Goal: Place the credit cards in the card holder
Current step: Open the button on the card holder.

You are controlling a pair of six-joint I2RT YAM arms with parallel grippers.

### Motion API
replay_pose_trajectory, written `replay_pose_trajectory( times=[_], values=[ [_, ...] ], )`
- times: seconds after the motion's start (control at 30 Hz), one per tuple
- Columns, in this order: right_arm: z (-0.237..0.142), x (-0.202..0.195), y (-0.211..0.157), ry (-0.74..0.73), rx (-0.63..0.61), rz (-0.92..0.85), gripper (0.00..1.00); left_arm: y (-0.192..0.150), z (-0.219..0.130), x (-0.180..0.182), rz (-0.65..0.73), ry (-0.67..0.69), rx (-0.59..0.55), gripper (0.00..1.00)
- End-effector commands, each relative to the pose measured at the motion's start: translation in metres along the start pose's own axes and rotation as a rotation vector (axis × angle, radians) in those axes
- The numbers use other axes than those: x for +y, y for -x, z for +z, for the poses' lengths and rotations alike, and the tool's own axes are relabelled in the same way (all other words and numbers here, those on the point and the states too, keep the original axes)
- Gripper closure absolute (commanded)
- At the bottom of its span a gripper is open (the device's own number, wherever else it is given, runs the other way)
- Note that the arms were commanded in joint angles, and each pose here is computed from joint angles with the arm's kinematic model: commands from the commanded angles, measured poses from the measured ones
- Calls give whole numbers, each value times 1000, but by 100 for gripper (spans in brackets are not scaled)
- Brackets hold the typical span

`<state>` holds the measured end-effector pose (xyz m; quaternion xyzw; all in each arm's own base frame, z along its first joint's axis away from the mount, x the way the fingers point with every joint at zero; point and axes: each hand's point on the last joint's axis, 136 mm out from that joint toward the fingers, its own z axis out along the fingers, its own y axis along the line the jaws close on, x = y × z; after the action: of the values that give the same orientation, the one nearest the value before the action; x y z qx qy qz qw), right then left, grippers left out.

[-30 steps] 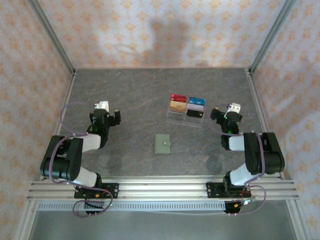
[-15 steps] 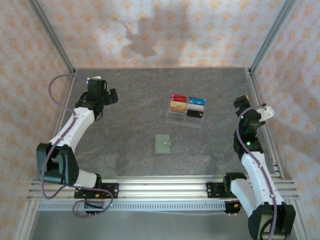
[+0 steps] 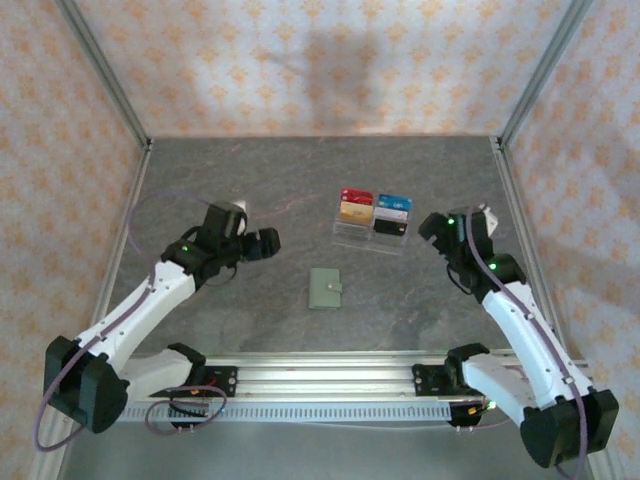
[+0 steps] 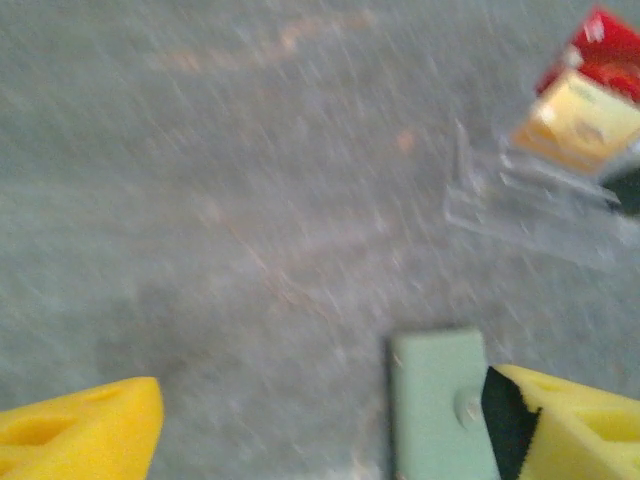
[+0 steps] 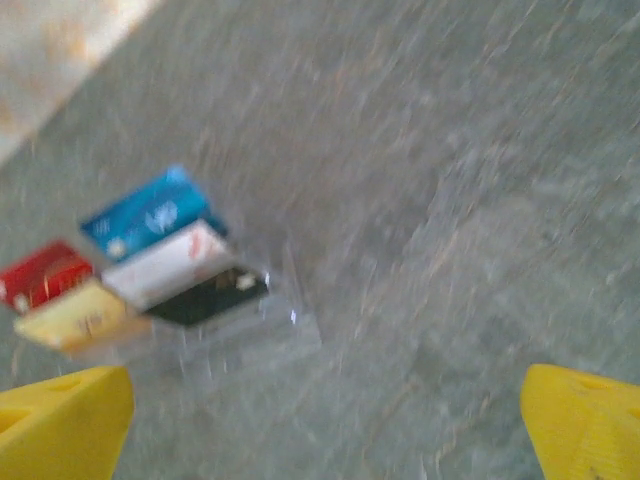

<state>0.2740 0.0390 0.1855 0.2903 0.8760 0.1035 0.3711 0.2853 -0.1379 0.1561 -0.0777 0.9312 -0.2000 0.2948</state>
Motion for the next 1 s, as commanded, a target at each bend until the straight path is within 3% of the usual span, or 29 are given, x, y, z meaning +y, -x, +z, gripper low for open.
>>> replay_pose_trajectory(
  times=[0.0, 0.2, 0.47, 0.63, 0.97],
  values=[
    [4, -5, -46, -65, 126, -93, 1, -29, 6, -29, -55, -128, 78, 23],
    [15, 41, -109, -39, 216, -301, 9, -71, 37, -42, -55, -164, 174, 40],
    [36, 100, -174, 48, 348, -448, 30, -99, 69, -48, -32, -152, 245, 49],
    [42, 131, -202, 83, 406, -521, 32, -111, 84, -49, -7, -120, 276, 55],
    [63, 122, -230, 20, 475, -563, 40, -130, 97, -32, 41, 6, 271, 60]
  ],
)
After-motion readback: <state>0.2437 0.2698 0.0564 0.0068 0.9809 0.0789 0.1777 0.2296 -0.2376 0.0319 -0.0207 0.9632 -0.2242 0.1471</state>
